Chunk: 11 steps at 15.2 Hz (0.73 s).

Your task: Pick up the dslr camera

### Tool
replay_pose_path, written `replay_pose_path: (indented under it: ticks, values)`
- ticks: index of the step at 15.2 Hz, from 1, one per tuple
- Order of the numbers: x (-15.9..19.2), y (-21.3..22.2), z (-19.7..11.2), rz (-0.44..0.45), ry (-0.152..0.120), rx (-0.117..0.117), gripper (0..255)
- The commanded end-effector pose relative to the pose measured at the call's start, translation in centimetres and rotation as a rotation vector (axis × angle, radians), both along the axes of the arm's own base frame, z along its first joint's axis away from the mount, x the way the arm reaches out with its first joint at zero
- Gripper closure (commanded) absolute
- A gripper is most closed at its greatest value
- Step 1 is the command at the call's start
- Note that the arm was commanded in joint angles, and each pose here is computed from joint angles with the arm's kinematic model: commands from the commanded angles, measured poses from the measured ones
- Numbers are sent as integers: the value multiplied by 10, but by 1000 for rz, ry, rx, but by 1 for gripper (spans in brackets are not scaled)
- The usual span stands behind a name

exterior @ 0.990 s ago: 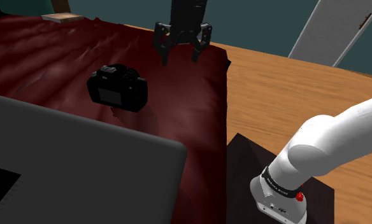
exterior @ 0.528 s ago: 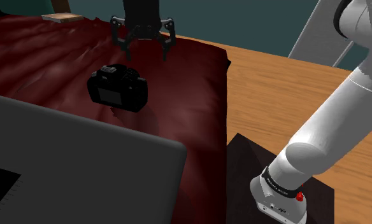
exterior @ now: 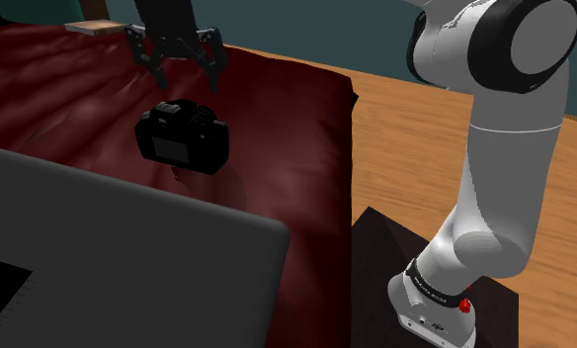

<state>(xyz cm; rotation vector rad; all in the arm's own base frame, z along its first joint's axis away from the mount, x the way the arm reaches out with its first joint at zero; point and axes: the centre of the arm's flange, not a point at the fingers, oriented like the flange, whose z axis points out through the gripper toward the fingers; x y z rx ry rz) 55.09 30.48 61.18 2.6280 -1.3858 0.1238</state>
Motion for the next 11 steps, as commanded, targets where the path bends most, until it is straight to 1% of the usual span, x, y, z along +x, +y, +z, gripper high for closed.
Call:
replay_pose_path:
  ticks: [1,5,7,8,11]
  values:
    - [3,1,-9,-8,0,-2,0]
    - [3,1,-33,-8,0,-2,0]
    - [3,1,-33,-8,0,-2,0]
    - [4,2,-33,-8,0,-2,255]
    - [4,2,-33,-8,0,-2,255]
